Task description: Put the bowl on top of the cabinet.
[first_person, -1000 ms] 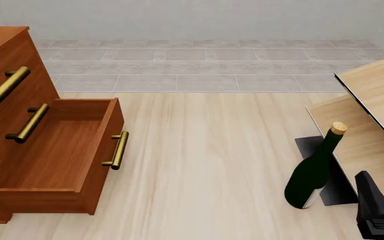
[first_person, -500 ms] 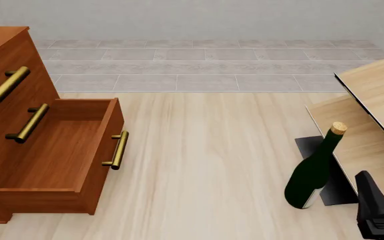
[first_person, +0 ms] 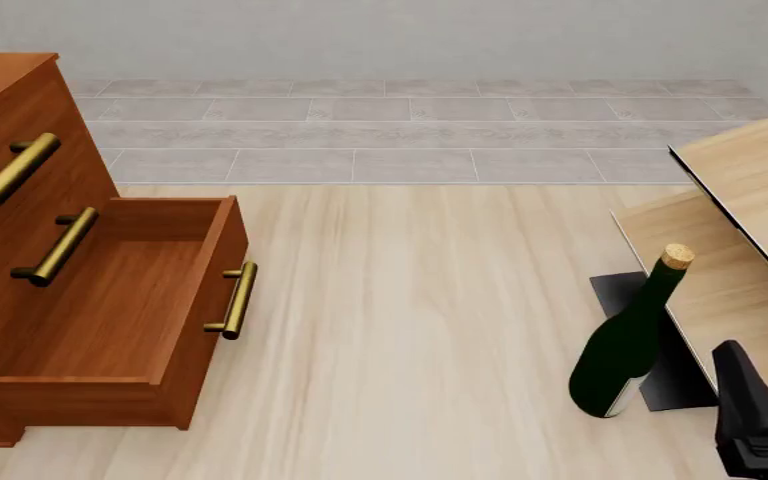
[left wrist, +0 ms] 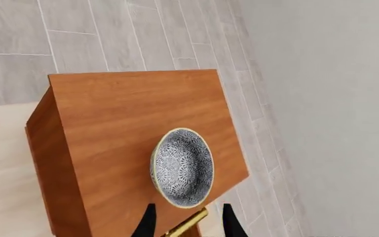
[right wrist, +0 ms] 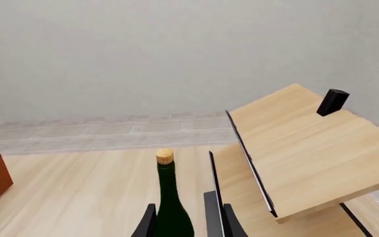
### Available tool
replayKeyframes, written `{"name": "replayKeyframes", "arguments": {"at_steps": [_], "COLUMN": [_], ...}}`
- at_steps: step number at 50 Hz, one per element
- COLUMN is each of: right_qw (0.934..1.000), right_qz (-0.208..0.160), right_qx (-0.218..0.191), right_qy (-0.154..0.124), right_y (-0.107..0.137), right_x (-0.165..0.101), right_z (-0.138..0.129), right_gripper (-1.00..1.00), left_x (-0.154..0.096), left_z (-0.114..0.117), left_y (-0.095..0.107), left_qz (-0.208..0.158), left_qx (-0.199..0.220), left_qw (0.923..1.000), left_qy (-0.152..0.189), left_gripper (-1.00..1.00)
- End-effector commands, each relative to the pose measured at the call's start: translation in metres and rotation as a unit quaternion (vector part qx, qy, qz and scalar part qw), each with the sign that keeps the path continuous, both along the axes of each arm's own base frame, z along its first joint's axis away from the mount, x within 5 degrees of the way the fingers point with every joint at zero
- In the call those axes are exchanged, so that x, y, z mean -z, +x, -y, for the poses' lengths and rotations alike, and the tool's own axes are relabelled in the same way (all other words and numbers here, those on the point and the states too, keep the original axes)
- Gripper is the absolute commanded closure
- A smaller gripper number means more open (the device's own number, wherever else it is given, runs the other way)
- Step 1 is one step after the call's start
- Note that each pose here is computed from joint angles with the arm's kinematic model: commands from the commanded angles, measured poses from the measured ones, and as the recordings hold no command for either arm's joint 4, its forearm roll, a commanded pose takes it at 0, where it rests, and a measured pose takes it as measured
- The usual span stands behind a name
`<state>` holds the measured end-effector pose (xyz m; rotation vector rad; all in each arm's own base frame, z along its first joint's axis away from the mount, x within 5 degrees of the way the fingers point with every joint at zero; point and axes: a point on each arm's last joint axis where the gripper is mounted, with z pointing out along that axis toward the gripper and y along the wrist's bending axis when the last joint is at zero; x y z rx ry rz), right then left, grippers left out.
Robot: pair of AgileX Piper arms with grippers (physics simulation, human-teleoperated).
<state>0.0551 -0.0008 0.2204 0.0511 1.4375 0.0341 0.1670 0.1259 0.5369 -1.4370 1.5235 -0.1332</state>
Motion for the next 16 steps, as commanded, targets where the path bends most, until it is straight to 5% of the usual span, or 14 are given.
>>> {"name": "replayKeyframes", "arguments": {"at_steps": [1, 16], "right_qw": [1.0000, 1.0000], "right_qz": [0.002, 0.003], "right_qx": [0.001, 0.003], "right_qy": [0.002, 0.004], "right_y": [0.000, 0.000], "right_x": [0.000, -0.001], "right_z": [0.000, 0.000], "right_gripper": [-1.00, -1.00], "left_x": [-0.018, -0.033], "left_z": [0.020, 0.041], "left_y": [-0.021, -0.041], "left_qz": [0.038, 0.074], "left_qx": [0.005, 0.021], "left_qw": [0.9991, 0.9964], "left_qy": [0.018, 0.037], "left_gripper": [-1.00, -1.00]}}
